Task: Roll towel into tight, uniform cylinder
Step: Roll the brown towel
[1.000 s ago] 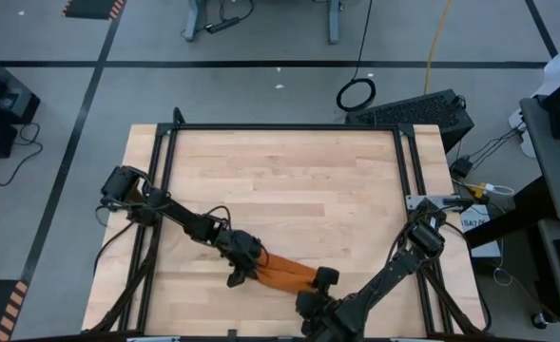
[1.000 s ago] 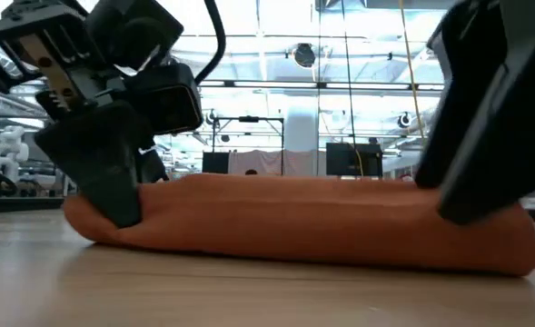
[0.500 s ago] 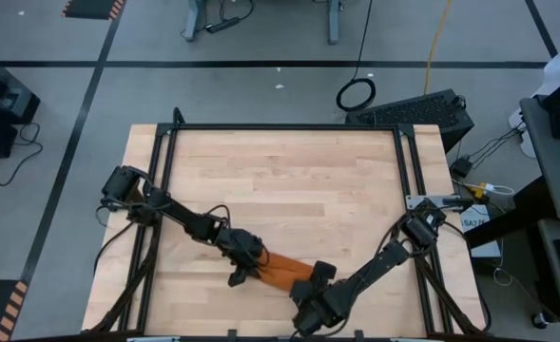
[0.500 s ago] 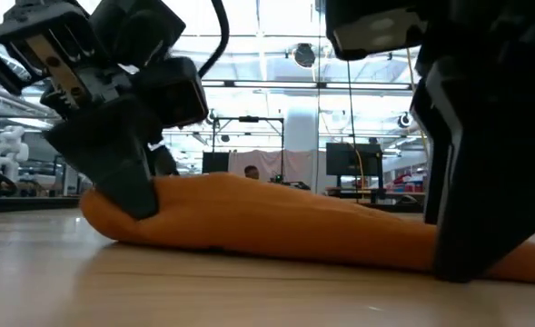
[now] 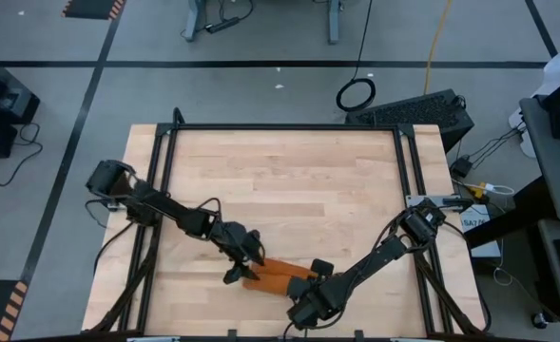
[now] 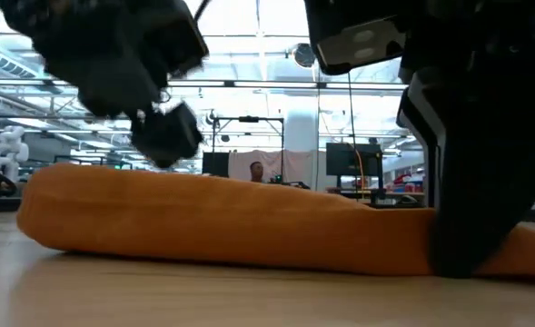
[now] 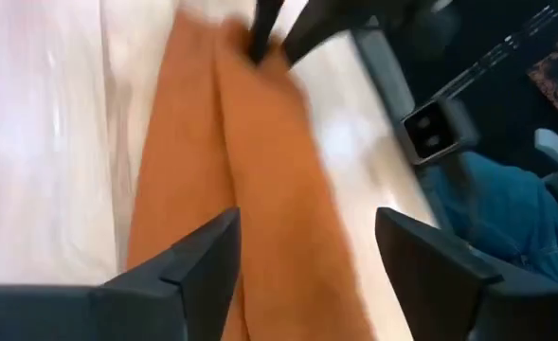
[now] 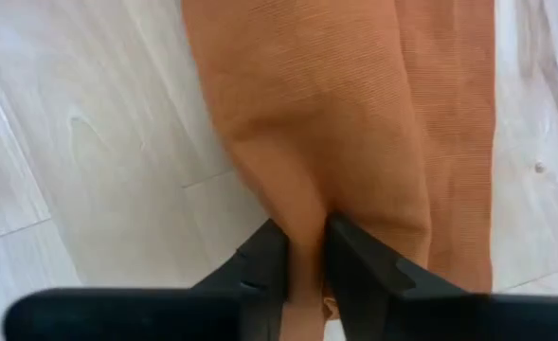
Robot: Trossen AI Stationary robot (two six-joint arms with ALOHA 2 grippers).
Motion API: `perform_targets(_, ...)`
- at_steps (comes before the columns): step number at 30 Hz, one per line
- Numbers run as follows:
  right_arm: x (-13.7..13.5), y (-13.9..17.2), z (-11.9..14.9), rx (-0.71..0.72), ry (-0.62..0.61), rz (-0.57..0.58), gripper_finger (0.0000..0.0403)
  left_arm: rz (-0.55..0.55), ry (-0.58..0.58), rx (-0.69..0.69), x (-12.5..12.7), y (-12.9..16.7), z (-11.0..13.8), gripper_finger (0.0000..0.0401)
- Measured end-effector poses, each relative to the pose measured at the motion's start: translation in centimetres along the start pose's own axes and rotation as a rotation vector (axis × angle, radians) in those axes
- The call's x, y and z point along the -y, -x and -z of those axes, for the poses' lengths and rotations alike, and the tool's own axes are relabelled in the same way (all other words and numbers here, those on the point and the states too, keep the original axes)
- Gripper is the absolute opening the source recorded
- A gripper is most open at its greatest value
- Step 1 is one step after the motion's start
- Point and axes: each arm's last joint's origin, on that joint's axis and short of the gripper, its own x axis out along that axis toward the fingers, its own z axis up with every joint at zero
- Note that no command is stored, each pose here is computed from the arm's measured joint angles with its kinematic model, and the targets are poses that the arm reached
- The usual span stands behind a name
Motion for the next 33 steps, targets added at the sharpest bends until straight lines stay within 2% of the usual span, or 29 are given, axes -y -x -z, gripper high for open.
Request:
perform_targets(3,0.4,0.3,-0.4,-0.017,-0.010,-0.019,0.0051,0.032,-0.065,0.038,1.6,1.2,-0.8,0.0257)
perform_targets(6,0.7,0.9,-1.0,-0.020,-0.031,-0.040,0.0035,0.051,-0.182,0.061,4.0,1.5,-0.6,0.0258)
perform_targets(10,1.5,2.0,-2.1,-0.041,-0.066,-0.091,0.0023,-0.058,-0.379,0.067,7.1,0.7,1.5,0.0258)
perform_targets(13,2.4,2.6,-3.2,-0.061,-0.094,-0.129,0.0022,-0.139,-0.481,0.064,8.9,-0.1,3.2,0.0258)
perform_targets(17,3.3,3.1,-4.6,-0.085,-0.092,-0.197,0.0021,-0.264,-0.517,0.098,10.3,-0.4,4.6,0.0258)
perform_targets(21,3.6,2.9,-5.6,-0.126,-0.102,-0.282,0.0020,-0.351,-0.533,0.099,10.5,-0.8,5.5,0.0258)
perform_targets(27,3.6,3.0,-6.5,-0.103,-0.087,-0.359,0.0020,-0.381,-0.511,0.061,9.7,-1.9,6.6,0.0258)
perform_targets(33,3.6,3.0,-6.6,-0.114,-0.087,-0.389,0.0020,-0.432,-0.527,0.021,9.0,-2.8,7.7,0.0258)
